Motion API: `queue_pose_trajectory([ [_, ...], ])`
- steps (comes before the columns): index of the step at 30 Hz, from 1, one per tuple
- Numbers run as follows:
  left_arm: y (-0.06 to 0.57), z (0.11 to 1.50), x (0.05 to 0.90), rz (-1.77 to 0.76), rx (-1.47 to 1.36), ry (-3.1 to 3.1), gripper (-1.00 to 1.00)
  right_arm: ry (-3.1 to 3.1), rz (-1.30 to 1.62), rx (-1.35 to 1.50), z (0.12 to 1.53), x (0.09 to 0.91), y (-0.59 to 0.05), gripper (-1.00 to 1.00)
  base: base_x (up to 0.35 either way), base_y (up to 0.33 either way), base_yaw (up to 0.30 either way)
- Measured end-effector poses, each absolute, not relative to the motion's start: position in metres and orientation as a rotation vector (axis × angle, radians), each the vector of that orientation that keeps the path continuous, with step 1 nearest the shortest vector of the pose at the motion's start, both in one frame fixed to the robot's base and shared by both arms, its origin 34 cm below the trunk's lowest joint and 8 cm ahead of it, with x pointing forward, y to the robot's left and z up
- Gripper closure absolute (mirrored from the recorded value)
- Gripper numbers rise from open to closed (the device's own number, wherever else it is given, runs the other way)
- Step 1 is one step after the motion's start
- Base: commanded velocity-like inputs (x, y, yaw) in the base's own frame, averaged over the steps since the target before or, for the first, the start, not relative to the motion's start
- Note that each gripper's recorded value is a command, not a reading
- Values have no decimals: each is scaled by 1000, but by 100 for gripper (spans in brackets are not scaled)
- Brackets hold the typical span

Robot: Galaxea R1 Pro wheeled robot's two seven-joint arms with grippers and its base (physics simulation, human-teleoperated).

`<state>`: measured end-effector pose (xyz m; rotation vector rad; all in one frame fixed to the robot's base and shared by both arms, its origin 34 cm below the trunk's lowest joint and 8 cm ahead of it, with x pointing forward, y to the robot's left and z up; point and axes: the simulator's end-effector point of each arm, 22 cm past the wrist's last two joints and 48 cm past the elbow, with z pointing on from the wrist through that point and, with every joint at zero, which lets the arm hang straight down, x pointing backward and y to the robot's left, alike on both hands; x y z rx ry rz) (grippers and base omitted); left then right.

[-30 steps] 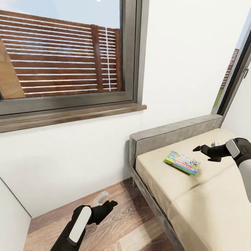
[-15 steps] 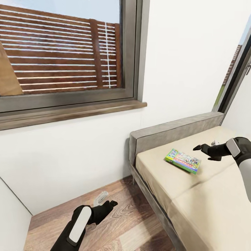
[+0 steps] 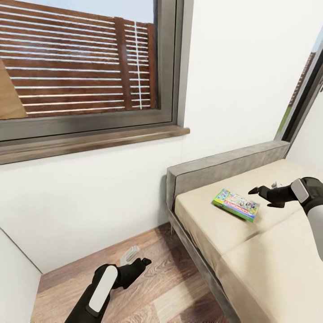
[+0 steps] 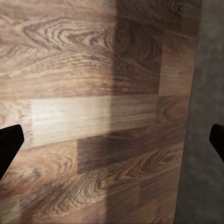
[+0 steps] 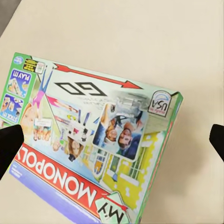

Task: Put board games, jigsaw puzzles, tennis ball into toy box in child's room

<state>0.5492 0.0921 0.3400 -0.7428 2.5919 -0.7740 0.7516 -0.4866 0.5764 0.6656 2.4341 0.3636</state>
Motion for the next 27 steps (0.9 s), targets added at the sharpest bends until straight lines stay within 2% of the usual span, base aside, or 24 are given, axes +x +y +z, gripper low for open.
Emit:
queue_pose_trajectory([
  [27,90,371,548,-1085,-683,2378,-100,2480,354,681,545,752,-486,-100,0,0,0],
])
